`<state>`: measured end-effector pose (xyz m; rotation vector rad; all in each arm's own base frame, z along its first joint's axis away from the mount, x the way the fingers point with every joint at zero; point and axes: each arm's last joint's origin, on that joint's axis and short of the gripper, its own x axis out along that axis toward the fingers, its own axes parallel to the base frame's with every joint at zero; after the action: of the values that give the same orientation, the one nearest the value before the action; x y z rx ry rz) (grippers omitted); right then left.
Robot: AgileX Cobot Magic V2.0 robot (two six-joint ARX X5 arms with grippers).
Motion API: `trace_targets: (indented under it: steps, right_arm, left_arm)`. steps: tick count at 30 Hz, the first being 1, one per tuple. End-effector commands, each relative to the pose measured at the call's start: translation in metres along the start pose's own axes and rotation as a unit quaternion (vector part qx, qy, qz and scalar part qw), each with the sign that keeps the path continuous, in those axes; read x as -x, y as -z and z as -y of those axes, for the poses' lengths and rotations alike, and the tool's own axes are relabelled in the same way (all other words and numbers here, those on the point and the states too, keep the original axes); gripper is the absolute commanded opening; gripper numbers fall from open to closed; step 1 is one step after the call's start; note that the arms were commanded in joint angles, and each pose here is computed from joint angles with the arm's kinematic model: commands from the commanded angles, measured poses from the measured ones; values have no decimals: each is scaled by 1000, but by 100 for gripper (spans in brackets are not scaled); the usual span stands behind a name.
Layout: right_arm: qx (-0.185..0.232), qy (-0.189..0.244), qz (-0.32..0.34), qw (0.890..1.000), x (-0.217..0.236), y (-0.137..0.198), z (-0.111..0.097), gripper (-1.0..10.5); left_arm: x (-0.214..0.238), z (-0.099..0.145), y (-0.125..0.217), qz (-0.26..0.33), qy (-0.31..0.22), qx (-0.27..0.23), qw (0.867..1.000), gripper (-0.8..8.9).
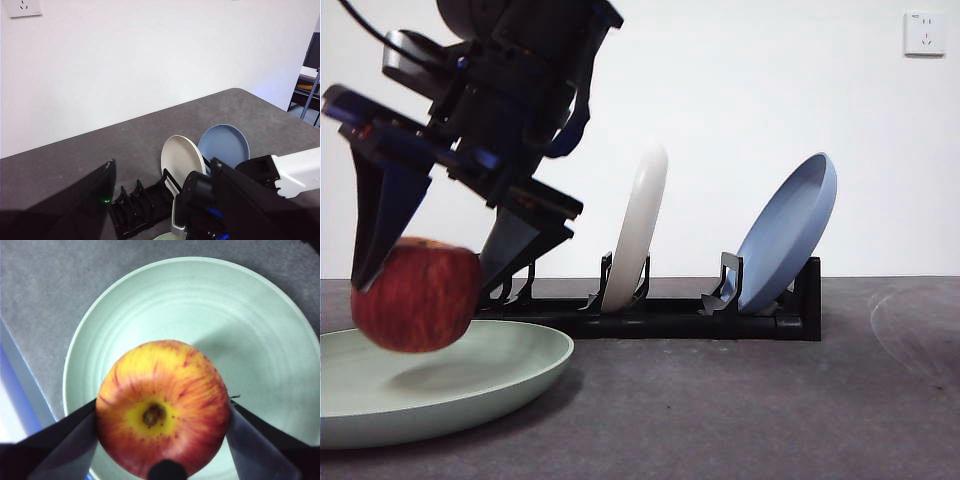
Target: Take the green plate from the plate rack,put the plate on the table,take the apple from the table,put the apple in the plate
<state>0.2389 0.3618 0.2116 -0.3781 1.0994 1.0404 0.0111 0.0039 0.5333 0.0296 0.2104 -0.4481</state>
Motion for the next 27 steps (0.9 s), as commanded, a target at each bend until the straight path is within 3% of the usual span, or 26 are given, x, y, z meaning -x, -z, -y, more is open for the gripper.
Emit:
trace_targets:
  steps: [1,14,20,25,27]
  right_arm:
    - [0,-2,-13,1000,-14,2,1,-12]
    - [0,-3,-36,999,-35,8,1,8]
    - [-9,10,-35,999,-35,8,1,356]
    - [-13,17,-35,999,-35,8,2,511]
    - [-13,17,-34,999,-35,8,2,510]
  left_arm:
    - [1,0,0,1,0,-4,1000,318]
    - [1,-1,0,1,0,-4,1000,318]
    - [1,-1,0,1,0,-4,1000,318]
    - [1,-1,0,1,0,-4,1000,318]
    - [1,-1,0,1,0,-4,1000,318]
